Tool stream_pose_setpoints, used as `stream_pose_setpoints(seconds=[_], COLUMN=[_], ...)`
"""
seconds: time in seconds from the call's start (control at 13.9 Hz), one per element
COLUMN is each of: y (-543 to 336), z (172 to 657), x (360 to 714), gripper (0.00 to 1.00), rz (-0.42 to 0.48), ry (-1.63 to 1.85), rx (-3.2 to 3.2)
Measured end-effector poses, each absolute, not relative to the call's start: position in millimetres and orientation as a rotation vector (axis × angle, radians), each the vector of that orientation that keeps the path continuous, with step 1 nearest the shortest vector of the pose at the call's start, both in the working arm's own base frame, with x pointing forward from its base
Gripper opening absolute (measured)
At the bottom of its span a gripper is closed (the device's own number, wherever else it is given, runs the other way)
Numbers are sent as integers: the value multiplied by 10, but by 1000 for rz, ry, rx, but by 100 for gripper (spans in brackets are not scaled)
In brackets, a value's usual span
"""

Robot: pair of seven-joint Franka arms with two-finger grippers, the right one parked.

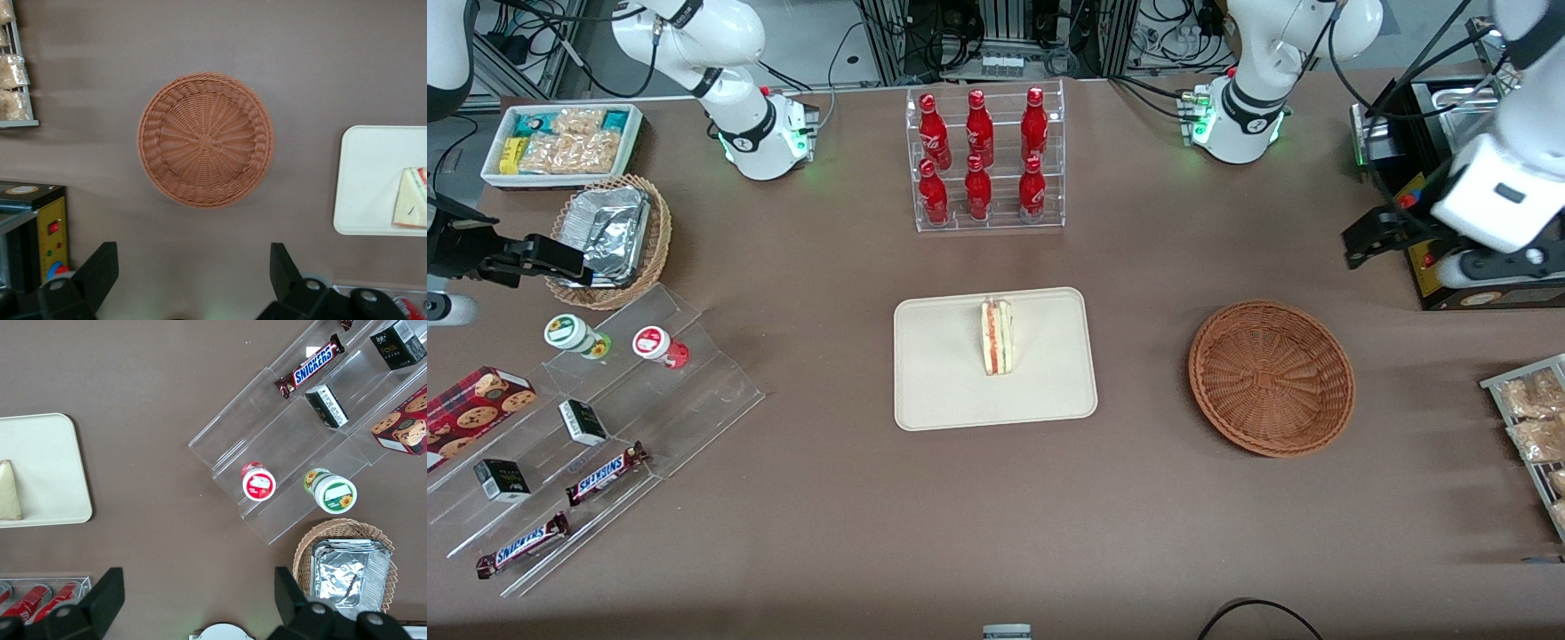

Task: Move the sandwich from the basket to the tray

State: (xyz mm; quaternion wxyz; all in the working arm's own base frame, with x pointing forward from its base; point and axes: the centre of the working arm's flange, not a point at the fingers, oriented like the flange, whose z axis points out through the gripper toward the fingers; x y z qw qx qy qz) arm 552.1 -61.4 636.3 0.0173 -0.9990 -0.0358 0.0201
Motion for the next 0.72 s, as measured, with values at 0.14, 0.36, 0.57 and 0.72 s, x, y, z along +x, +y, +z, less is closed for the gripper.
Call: stream_pose_setpoints(seconds=[0.14,0.36,0.57,0.72], y=[-531,-511,-417,-248], z=[6358,6356,6359,6372], x=[5511,5483,5457,5450], gripper=[100,100,100,100], rz=[81,99,104,104], ry=[-112,-113,-133,-149], rx=[-3103,-3104,-3110,-3120])
